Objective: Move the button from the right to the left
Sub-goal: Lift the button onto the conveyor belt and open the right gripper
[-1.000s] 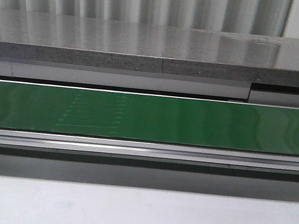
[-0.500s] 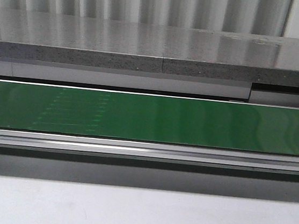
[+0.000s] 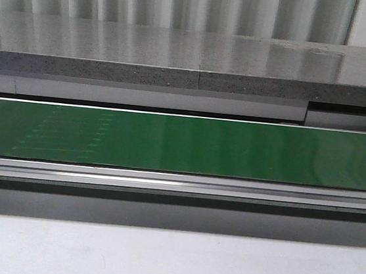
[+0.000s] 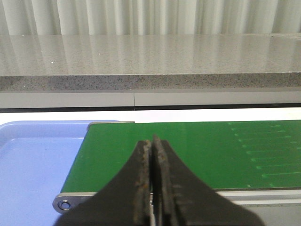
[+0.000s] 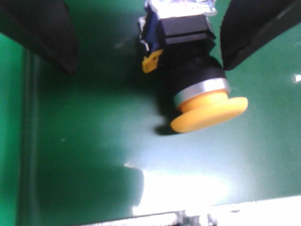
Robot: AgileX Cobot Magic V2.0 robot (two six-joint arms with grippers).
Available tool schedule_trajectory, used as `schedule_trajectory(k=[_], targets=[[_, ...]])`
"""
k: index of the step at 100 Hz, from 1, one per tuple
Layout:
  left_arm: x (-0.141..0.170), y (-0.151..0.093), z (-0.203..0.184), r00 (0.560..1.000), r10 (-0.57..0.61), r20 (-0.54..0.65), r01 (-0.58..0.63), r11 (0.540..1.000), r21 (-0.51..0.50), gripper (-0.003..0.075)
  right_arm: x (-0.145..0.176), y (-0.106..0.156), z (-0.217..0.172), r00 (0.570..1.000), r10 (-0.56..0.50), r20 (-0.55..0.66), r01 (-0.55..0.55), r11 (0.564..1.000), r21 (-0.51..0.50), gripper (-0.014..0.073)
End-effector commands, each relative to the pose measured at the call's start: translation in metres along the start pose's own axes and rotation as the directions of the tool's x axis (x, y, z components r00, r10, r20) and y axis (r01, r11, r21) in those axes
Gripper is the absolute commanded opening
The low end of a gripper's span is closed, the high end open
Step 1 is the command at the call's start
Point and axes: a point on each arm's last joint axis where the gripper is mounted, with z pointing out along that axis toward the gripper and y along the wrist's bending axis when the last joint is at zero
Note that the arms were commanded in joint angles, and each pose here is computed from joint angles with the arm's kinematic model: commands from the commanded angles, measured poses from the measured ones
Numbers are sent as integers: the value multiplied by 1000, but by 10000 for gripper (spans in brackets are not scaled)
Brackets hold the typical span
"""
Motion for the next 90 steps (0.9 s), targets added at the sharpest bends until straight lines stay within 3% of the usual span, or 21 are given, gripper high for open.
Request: schedule_trajectory(k=[1, 23, 50, 60, 90], targets=[[-1, 0, -2, 996, -15, 93, 14, 1000, 4, -20, -6, 10, -35, 989, -11, 147, 12, 1000, -11, 628], [-1, 0, -2, 996, -15, 93, 14, 1000, 4, -20, 3, 40, -95, 920, -125, 371, 145, 989, -27, 628], [-1, 0, -2, 996, -15, 93, 14, 1000, 4, -20, 55, 77, -160, 773, -272, 573, 301, 952, 46, 626], [-1, 0, -2, 996, -15, 93, 14, 1000, 4, -20, 83, 78, -170, 721, -296, 626, 310, 946, 89, 624], [-1, 0, -2, 996, -15, 93, 14, 1000, 4, -20, 161, 63, -162, 619, -357, 699, 287, 932, 222, 593]])
